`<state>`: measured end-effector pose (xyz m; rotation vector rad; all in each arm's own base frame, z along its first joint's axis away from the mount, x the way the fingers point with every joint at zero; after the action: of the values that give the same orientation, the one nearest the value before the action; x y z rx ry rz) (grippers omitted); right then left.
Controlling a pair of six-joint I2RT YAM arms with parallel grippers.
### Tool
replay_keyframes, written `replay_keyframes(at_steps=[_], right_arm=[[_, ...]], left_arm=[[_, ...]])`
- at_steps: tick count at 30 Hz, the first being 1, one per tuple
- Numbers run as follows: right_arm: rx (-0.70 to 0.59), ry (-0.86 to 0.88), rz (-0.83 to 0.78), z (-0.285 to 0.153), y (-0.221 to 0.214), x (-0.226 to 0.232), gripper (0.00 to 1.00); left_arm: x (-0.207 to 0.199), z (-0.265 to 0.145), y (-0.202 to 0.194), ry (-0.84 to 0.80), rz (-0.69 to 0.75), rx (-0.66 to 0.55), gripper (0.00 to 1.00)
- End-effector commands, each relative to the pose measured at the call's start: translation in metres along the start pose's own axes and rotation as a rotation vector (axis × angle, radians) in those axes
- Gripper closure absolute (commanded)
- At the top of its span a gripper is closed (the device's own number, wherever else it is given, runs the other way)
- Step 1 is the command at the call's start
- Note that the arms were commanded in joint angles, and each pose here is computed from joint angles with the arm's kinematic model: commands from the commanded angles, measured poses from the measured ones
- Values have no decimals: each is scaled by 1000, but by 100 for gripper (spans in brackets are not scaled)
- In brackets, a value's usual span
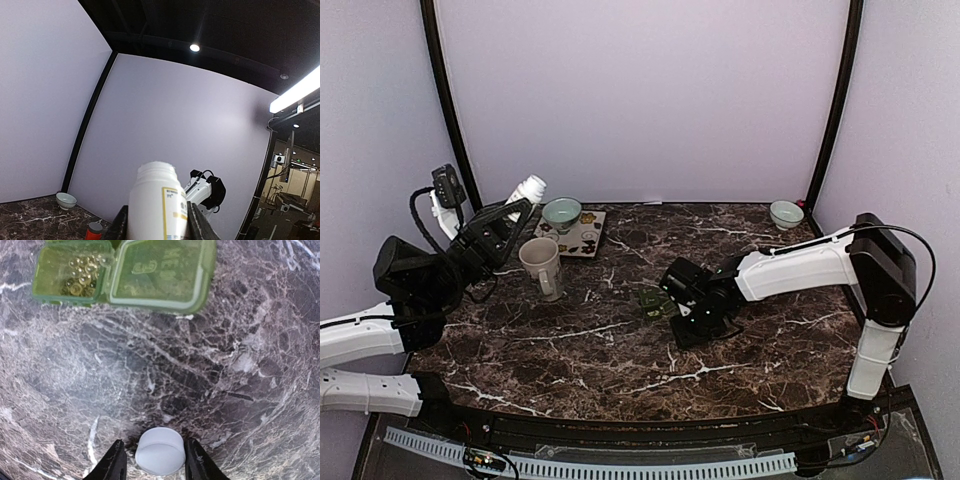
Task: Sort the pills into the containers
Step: Pick up the lid of the pill bottle from the center of the board, then close the lid of the pill bottle on the pill bottle.
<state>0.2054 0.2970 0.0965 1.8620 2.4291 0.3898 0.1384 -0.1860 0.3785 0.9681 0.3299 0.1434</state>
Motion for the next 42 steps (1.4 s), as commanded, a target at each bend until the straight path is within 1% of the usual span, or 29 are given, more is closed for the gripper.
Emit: replay_keyframes(at_steps=[1, 6, 8, 13, 16, 19, 23, 28, 31, 36, 42], right_arm=[[61, -31, -1, 18, -11, -11, 60], [77, -36, 0, 24, -15, -14, 68], [77, -36, 1, 24, -15, -14, 74], [48, -13, -2, 13, -12, -13, 94], [3, 45, 0, -4, -6, -7, 100], [-65, 155, -5, -32, 4, 4, 100], [-189, 335, -22, -82, 20, 21, 100], [-403, 575, -36, -168, 39, 35, 100], [-495, 664, -57, -209, 46, 39, 100], [-585, 766, -108, -260, 54, 46, 100], [-637, 888, -159, -302, 55, 52, 100]], left_arm=[[-3, -6, 6, -20, 9, -35, 100], [-3, -7, 7, -19, 7, -37, 100], [-3, -8, 7, -18, 6, -38, 100], [-3, -9, 6, -14, 2, -37, 100], [-2, -8, 6, -13, 0, -32, 100], [-1, -7, 5, -11, -1, -22, 100], [0, -3, 4, -17, -3, -3, 100], [1, 3, 4, -37, -17, 18, 100], [0, 7, 2, -57, -25, 34, 100], [-4, 15, 1, -118, -35, 80, 100], [-9, 24, -1, -204, -49, 154, 100]])
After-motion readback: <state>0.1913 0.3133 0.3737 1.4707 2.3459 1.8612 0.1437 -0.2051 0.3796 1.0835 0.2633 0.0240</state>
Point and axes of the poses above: each gripper's point midway between its finger pads, its own z axis out along the fingers, its own x axis along the line the jaws close on, y = z × x, the point moved 8 cm from there along -z, back along the fingers, and after that the axes turned 8 degrees about z, right-handed, at the moved point
